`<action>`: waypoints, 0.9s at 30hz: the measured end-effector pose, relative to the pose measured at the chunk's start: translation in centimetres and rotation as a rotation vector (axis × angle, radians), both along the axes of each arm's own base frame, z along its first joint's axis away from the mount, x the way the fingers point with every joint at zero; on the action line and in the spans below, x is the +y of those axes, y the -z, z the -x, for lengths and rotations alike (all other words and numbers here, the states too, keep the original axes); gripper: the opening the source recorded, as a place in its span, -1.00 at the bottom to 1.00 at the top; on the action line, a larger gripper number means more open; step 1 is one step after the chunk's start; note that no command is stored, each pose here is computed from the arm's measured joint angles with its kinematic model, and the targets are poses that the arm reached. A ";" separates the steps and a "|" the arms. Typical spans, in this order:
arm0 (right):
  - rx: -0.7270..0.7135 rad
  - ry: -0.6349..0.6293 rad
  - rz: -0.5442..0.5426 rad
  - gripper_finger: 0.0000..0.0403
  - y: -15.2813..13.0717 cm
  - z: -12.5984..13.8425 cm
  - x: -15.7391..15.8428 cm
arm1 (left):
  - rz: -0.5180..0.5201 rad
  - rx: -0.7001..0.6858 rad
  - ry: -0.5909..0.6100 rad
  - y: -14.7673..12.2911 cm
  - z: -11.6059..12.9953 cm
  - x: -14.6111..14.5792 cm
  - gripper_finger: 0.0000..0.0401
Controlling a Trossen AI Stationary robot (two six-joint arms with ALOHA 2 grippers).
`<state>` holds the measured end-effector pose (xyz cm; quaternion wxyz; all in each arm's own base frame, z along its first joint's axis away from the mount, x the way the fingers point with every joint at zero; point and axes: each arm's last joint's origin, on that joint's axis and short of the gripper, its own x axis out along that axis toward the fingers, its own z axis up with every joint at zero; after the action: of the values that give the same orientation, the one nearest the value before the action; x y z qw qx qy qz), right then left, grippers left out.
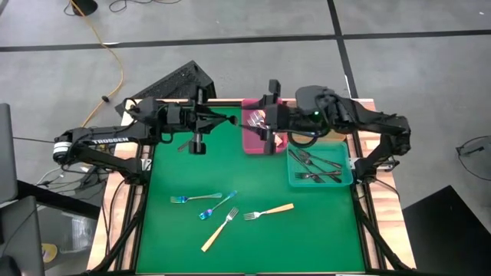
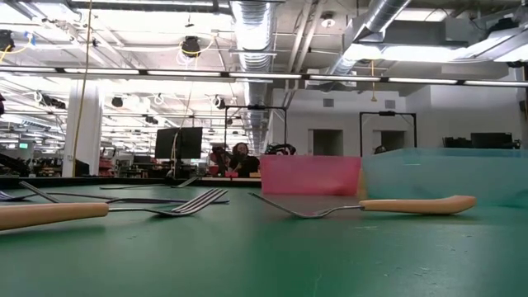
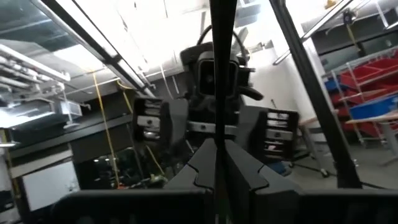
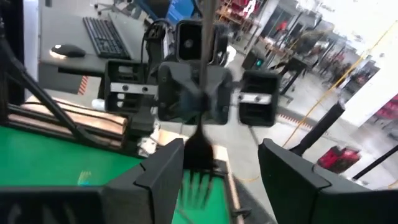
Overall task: Sort silverware by color (type)
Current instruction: Put the black fork into the blue bin
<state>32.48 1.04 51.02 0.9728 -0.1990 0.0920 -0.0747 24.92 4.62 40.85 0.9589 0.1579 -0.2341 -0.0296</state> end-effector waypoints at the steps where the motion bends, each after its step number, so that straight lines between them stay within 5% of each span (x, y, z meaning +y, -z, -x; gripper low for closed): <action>1: 0.005 0.003 -0.017 0.12 0.1 -0.1 0.0 | 0.000 -0.003 -0.008 0.0 0.0 0.0 -1.00; 9: 0.041 0.007 -0.032 0.13 1.7 -2.3 0.1 | 0.015 0.011 -0.024 0.3 -0.4 0.2 -1.00; 27: 0.051 0.029 -0.057 0.13 2.1 -2.8 -0.5 | 0.061 0.110 -0.048 1.4 -1.2 0.3 -1.00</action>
<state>35.25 0.57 48.87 0.9743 -0.1716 0.1217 -0.0808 26.08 4.88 39.46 0.9751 0.1324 -0.1778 -0.0081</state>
